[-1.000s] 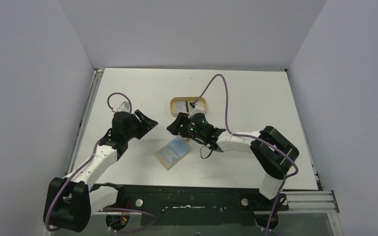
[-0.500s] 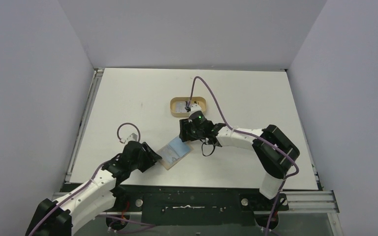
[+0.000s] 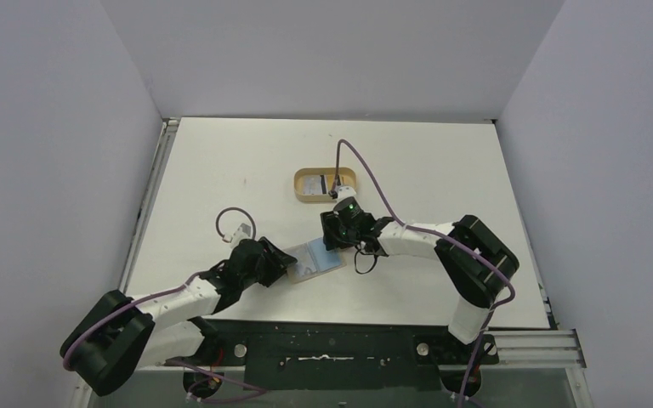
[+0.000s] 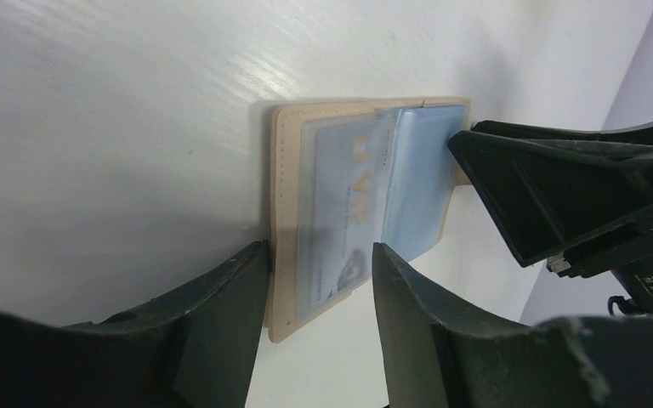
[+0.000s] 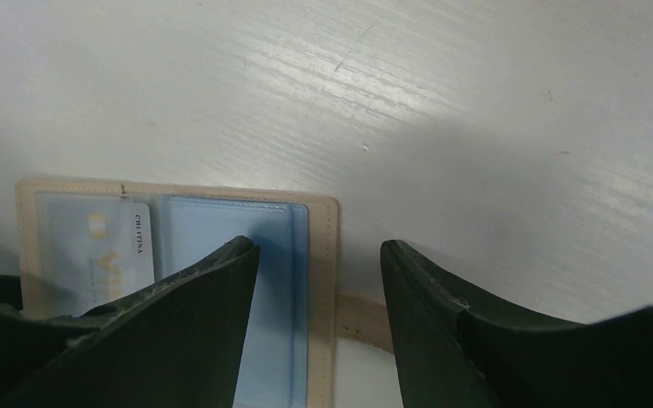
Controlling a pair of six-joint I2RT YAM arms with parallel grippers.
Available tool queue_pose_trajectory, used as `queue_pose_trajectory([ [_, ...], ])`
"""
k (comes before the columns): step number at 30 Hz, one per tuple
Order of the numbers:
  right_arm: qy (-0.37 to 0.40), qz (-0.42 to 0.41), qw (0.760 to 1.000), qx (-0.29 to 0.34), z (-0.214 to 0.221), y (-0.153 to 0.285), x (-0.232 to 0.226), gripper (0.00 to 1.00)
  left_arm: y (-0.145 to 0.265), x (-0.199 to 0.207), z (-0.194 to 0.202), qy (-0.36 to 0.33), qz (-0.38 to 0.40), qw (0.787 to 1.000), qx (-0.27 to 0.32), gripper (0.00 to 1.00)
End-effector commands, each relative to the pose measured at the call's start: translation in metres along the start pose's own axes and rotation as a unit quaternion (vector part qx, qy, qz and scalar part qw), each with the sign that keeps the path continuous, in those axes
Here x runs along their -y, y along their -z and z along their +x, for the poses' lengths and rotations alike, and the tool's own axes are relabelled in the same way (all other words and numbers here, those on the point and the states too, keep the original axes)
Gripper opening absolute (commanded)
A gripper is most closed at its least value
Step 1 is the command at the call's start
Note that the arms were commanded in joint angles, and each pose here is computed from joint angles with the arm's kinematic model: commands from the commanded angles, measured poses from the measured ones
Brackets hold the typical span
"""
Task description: Take the credit cards out of the card holder
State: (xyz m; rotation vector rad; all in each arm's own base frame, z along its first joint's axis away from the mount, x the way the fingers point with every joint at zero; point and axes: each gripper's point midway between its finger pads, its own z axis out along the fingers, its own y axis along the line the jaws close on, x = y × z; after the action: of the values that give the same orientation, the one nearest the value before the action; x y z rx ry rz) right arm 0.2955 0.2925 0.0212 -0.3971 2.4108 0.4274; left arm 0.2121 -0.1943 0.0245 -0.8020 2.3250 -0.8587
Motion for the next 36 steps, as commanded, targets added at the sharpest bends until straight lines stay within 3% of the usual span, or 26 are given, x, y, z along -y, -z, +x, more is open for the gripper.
queue_pose_trajectory([
  [1,-0.001,0.003,1.0,0.025,-0.011,0.004,0.003,0.57,-0.009,-0.023,0.006,0.006,-0.037,0.999,0.005,0.45],
  [13,-0.04,-0.024,0.999,0.0,0.014,-0.001,-0.001,0.57,0.005,0.006,-0.018,0.028,0.045,0.996,0.067,0.37],
  [21,-0.049,-0.026,0.998,-0.003,0.02,0.002,0.0,0.56,-0.01,0.0,-0.004,0.038,0.04,0.998,0.033,0.38],
  [29,-0.054,-0.029,0.998,-0.003,0.022,0.005,0.001,0.56,-0.025,0.024,0.009,0.053,0.096,0.994,-0.005,0.38],
  [34,-0.06,-0.03,0.998,-0.004,0.024,0.006,0.002,0.56,-0.027,0.026,0.009,0.06,0.109,0.992,-0.004,0.3],
  [36,-0.059,-0.029,0.998,-0.004,0.025,0.006,0.003,0.56,-0.027,0.026,0.009,0.059,0.107,0.992,-0.005,0.22],
])
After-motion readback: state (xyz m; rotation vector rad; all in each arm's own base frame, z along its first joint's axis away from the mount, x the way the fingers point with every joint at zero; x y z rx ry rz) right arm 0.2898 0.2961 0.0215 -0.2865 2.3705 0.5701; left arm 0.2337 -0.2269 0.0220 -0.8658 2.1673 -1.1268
